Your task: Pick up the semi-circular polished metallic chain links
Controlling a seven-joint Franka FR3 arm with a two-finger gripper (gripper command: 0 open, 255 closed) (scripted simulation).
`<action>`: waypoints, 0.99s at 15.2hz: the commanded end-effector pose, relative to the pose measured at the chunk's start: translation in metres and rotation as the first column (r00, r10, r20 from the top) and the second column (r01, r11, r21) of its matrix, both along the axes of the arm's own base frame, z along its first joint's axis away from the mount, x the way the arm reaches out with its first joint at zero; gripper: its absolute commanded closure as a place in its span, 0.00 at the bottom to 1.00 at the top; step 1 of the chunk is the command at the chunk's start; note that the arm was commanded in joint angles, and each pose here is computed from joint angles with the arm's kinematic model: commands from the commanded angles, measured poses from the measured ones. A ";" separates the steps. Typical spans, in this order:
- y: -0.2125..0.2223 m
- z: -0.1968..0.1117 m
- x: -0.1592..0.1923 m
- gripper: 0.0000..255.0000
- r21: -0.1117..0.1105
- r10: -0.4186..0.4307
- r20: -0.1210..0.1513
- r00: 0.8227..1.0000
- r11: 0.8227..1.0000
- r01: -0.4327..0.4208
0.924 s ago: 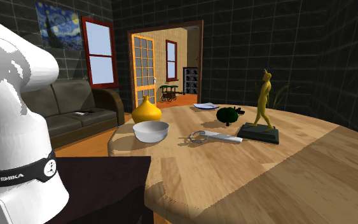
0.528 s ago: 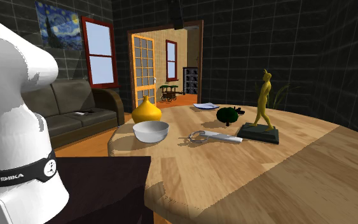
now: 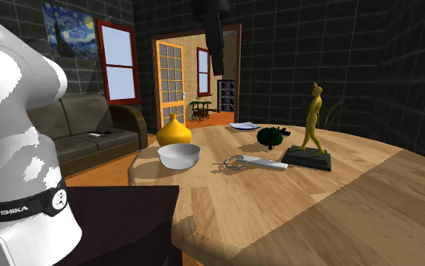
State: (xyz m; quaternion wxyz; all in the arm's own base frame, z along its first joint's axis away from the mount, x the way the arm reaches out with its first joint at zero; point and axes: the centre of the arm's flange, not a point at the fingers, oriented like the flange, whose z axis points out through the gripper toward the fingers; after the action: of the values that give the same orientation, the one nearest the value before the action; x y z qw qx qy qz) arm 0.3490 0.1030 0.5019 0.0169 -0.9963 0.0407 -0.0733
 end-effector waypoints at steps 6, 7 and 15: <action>0.061 -0.067 0.021 0.00 0.007 -0.004 -0.004 1.000 1.000 0.004; 0.070 -0.076 0.024 0.00 0.008 -0.005 -0.004 1.000 1.000 0.005; 0.139 -0.151 0.048 0.00 0.015 -0.009 -0.010 1.000 1.000 0.009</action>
State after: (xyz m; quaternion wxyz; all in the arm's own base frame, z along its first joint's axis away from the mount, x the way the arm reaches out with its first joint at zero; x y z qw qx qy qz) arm 0.3946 0.2358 0.3611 0.0225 -0.9964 0.0451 -0.0680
